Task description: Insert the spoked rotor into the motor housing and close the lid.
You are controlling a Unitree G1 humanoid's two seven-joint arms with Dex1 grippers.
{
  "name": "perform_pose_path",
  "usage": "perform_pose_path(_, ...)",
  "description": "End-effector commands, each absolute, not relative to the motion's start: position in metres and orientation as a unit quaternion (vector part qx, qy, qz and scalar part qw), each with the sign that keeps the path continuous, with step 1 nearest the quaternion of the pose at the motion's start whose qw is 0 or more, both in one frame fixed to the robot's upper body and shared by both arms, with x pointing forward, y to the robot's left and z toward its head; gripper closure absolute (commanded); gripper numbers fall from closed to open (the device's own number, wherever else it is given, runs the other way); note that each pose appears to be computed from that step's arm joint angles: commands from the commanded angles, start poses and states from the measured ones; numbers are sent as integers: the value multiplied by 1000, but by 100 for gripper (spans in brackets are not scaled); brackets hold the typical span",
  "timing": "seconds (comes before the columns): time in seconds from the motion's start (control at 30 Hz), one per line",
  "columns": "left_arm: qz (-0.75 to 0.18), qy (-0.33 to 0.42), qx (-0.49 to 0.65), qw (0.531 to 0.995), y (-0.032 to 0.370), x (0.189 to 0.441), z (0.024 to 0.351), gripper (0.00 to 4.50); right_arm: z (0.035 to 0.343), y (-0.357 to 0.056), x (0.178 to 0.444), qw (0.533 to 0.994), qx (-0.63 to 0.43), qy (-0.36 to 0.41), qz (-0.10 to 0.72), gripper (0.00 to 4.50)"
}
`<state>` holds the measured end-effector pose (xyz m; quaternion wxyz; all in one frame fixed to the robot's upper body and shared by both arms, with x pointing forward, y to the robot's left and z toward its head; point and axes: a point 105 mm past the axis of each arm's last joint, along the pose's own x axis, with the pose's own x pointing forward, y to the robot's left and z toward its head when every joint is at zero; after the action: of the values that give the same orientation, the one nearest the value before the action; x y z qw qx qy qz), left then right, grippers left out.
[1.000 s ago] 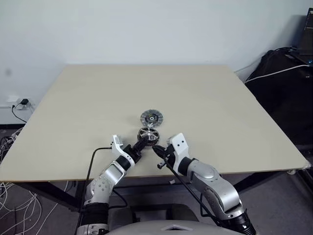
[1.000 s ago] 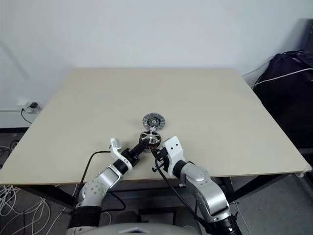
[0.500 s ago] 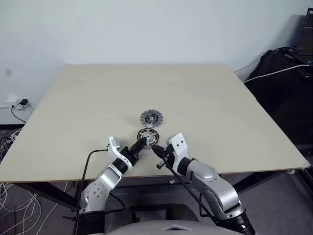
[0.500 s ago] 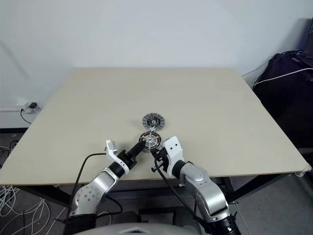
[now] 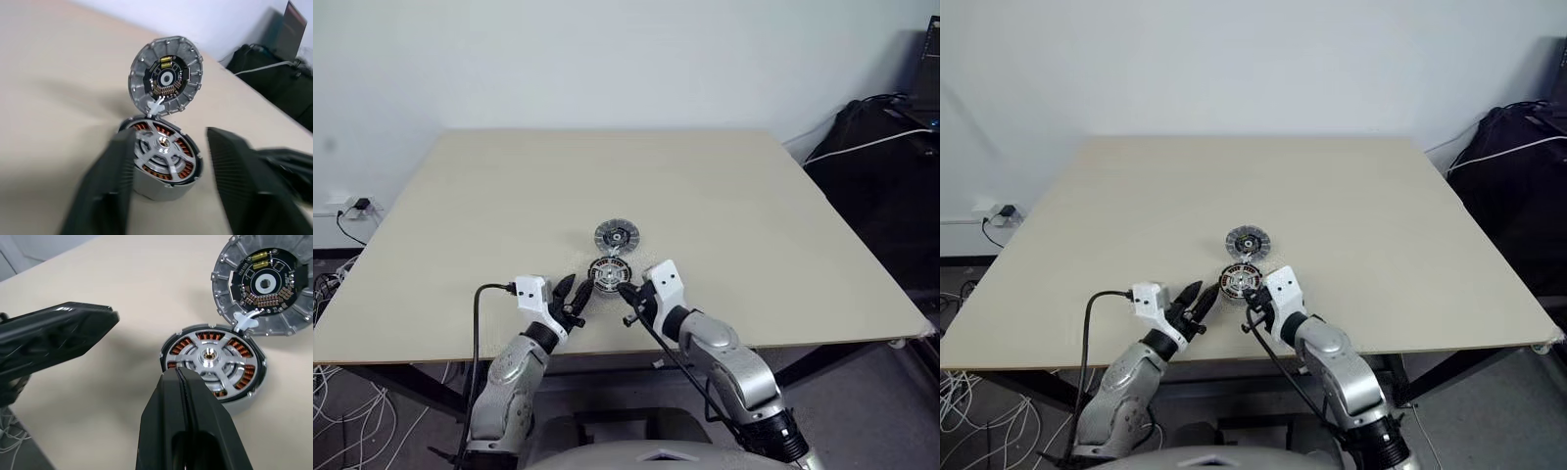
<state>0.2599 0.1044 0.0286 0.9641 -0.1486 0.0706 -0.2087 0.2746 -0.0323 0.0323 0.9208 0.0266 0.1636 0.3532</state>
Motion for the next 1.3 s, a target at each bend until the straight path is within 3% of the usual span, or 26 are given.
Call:
perform_pose_path(0.03, -215, 50, -126, 967, 102, 260, 35, 371, 43, -26, 287, 926, 9, 133, 353, 450)
perform_pose_path(0.1, -211, 52, -124, 968, 103, 259, 33, 441, 41, -22, 294, 926, 2, 133, 353, 450)
perform_pose_path(0.13, -209, 53, -120, 969, 104, 259, 32, 448, 41, -20, 298, 927, -5, 132, 351, 450)
perform_pose_path(0.4, -209, 35, -32, 977, 104, 255, 30, 448, 41, -1, 324, 930, -24, 124, 346, 450)
perform_pose_path(0.67, -213, 30, -29, 976, 102, 253, 29, 448, 37, 4, 342, 934, -37, 127, 333, 450)
perform_pose_path(1.03, -219, 32, -36, 975, 101, 252, 29, 448, -1, -10, 341, 927, -60, 200, 312, 450)
perform_pose_path(1.3, -228, 33, -39, 972, 95, 253, 31, 448, 34, -4, 336, 913, -81, 143, 374, 450)
